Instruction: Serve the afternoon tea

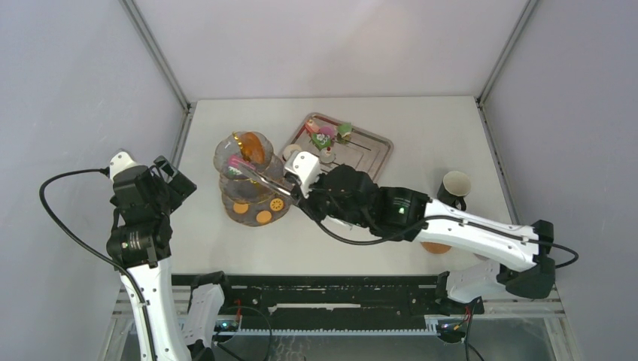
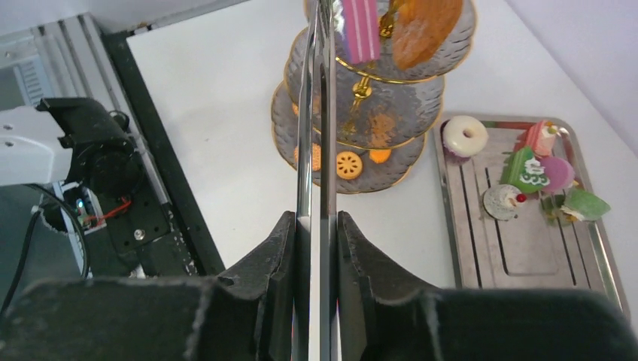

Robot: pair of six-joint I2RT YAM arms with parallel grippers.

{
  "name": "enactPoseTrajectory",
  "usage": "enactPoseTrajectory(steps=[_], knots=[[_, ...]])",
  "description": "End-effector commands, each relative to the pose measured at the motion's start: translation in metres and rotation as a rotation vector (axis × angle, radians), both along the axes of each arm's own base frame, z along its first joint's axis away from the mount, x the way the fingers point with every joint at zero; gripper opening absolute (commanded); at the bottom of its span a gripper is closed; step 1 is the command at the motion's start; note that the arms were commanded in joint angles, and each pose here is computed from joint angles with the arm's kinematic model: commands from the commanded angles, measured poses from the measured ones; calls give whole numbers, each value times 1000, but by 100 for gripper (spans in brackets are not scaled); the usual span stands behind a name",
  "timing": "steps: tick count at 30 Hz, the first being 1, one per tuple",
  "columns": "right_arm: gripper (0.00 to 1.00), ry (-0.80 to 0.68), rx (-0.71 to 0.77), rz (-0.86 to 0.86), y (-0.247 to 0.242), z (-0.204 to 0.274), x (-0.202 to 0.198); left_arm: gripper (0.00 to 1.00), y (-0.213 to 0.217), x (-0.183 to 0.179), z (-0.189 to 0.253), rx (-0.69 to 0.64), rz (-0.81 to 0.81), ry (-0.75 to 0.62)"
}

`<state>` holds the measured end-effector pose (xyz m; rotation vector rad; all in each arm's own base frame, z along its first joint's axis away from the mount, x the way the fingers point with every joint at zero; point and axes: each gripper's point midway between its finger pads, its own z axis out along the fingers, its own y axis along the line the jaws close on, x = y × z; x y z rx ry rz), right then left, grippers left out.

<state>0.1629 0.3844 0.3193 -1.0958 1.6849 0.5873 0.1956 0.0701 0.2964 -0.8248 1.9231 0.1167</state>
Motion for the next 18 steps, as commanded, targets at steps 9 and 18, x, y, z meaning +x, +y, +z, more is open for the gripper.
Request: enactPoseTrajectory(steps=[9, 18], knots=[[13, 131, 100, -437, -103, -24, 76, 96, 2, 8, 7, 6, -3, -34], [34, 434, 9, -615, -147, -106, 143, 96, 3, 7, 10, 2, 16, -52]])
